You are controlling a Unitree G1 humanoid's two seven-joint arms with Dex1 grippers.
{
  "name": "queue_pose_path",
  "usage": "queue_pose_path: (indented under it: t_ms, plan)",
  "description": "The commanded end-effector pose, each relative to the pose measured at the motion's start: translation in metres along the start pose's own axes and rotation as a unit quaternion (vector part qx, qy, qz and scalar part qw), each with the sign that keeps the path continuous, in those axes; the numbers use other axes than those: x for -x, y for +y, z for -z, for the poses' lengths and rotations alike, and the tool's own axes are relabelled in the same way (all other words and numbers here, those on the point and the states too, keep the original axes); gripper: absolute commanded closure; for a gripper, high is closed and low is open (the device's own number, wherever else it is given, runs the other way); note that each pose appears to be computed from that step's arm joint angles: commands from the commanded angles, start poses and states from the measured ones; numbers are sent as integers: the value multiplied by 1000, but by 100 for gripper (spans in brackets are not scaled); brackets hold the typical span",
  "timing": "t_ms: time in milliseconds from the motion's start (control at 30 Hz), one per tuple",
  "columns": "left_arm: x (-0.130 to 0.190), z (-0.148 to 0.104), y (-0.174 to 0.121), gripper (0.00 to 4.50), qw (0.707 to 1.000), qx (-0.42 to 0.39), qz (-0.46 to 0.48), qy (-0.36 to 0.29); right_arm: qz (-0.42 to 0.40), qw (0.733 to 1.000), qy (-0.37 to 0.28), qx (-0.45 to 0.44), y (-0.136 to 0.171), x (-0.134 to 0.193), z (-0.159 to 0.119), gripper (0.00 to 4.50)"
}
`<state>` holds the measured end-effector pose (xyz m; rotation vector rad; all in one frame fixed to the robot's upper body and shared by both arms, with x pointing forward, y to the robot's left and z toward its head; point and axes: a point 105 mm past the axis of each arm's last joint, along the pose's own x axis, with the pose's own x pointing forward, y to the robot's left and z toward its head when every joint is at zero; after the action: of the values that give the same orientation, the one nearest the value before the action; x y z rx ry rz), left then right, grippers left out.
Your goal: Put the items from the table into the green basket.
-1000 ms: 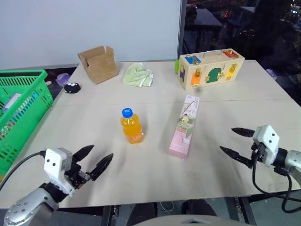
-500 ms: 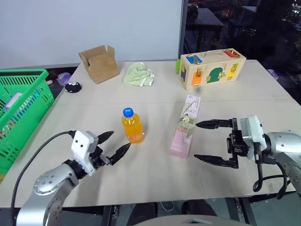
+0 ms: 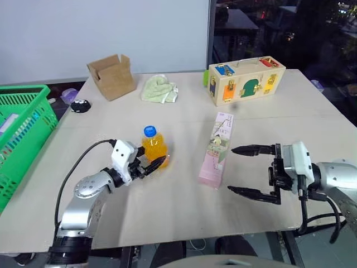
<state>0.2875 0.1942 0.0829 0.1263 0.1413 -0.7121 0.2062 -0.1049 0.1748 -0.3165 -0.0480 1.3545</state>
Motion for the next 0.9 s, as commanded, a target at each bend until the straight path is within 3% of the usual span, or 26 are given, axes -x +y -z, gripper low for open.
queue_pose_path:
  t_ms: [33, 133, 267, 433, 567, 700, 900]
  plan:
    - [-4, -5, 4, 164, 1000, -9, 10, -15, 9, 1000, 1, 27, 0, 2, -9, 0]
    - [2, -13, 12, 164, 999, -5, -11, -39, 14, 1000, -1, 25, 0, 1, -9, 0]
    - [24, -45, 42, 164, 987, 34, -109, -115, 17, 999, -15, 27, -1, -4, -12, 0]
    - [82, -98, 109, 164, 933, 41, -313, -175, 27, 997, -59, 44, -19, -22, -20, 0]
    - [143, -132, 162, 164, 880, 21, -453, -139, 50, 992, -109, 28, -52, -54, -31, 0]
    - [197, -149, 194, 164, 862, 2, -492, -122, 16, 989, -143, 21, -58, -91, -48, 0]
    - [240, -171, 221, 164, 840, -32, -533, -101, 4, 985, -174, 16, -67, -130, -71, 0]
